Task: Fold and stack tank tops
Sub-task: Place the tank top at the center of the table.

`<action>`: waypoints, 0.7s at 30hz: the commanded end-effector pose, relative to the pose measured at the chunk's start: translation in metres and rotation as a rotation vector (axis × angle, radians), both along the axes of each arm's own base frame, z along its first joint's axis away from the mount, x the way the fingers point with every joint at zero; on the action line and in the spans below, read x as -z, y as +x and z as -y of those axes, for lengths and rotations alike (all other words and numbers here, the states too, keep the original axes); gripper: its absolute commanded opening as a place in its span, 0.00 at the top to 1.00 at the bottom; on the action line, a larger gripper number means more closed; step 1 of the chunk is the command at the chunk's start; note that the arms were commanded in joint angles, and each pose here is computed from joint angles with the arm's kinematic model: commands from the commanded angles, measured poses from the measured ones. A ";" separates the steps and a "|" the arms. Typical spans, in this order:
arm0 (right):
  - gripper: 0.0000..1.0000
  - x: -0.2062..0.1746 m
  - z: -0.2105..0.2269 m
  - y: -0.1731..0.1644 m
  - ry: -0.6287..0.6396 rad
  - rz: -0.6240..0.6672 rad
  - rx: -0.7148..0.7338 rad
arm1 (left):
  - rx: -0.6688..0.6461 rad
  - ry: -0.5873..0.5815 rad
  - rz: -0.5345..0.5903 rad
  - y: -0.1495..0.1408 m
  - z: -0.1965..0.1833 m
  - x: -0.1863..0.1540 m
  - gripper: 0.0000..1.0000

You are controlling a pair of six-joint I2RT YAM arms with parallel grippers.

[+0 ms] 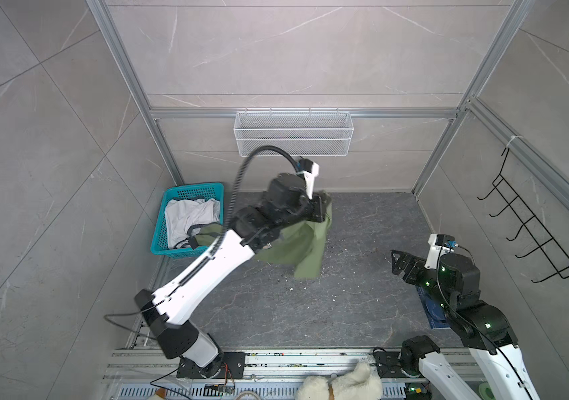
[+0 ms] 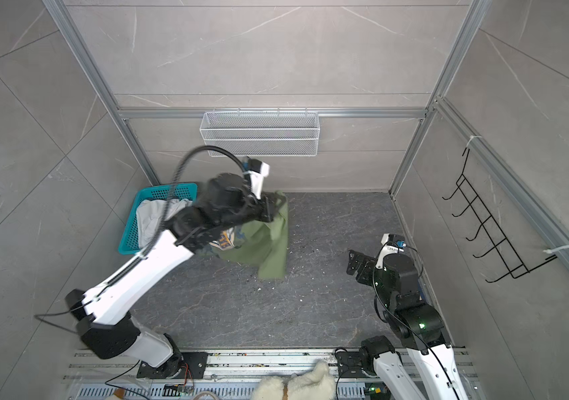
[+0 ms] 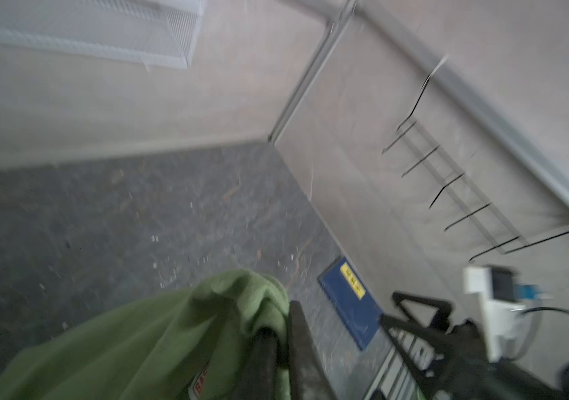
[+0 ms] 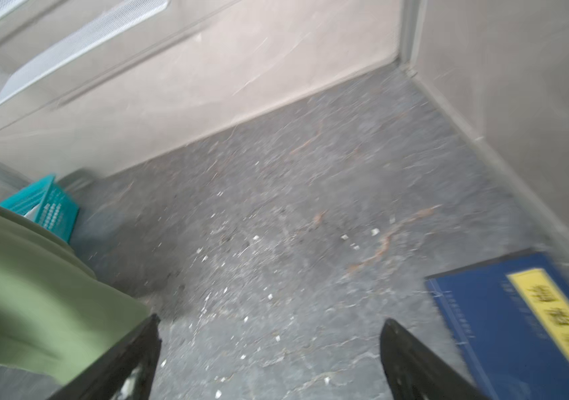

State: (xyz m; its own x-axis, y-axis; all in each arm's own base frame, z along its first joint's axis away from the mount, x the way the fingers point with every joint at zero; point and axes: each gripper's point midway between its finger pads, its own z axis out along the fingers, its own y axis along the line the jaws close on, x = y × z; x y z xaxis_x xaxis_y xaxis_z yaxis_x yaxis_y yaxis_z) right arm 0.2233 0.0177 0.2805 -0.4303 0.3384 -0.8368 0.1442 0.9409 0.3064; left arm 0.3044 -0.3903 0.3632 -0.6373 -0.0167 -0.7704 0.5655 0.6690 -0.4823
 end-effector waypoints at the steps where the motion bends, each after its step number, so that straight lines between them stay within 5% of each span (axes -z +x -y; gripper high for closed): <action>1: 0.00 -0.006 0.026 -0.013 -0.036 0.014 0.134 | 0.093 -0.071 -0.073 -0.003 0.065 0.032 0.67; 4: 0.00 -0.001 0.020 -0.011 -0.024 0.007 0.106 | 0.086 0.077 -0.185 -0.003 0.077 0.082 0.42; 9: 0.00 0.024 -0.007 0.002 -0.008 -0.089 -0.035 | -0.172 0.326 -0.119 0.014 -0.007 0.102 0.21; 11: 0.00 0.039 -0.021 0.009 0.008 -0.142 -0.100 | -0.272 0.367 -0.113 0.016 -0.052 0.107 0.20; 16: 0.01 0.087 -0.047 0.031 0.077 -0.293 -0.184 | -0.570 0.350 -0.296 0.026 -0.190 0.158 0.20; 21: 0.02 0.128 -0.065 0.052 0.143 -0.389 -0.210 | -0.693 0.349 -0.367 0.034 -0.257 0.187 0.20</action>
State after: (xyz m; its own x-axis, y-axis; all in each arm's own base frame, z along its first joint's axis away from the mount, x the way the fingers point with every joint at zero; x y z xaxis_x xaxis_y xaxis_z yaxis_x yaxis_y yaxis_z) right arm 0.2626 0.0661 0.1589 -0.7698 0.2870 -0.5701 0.1130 0.9404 0.3208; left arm 0.3422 -0.1441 0.1970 -0.7594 -0.2780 -0.5883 -0.1467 0.9540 -0.2614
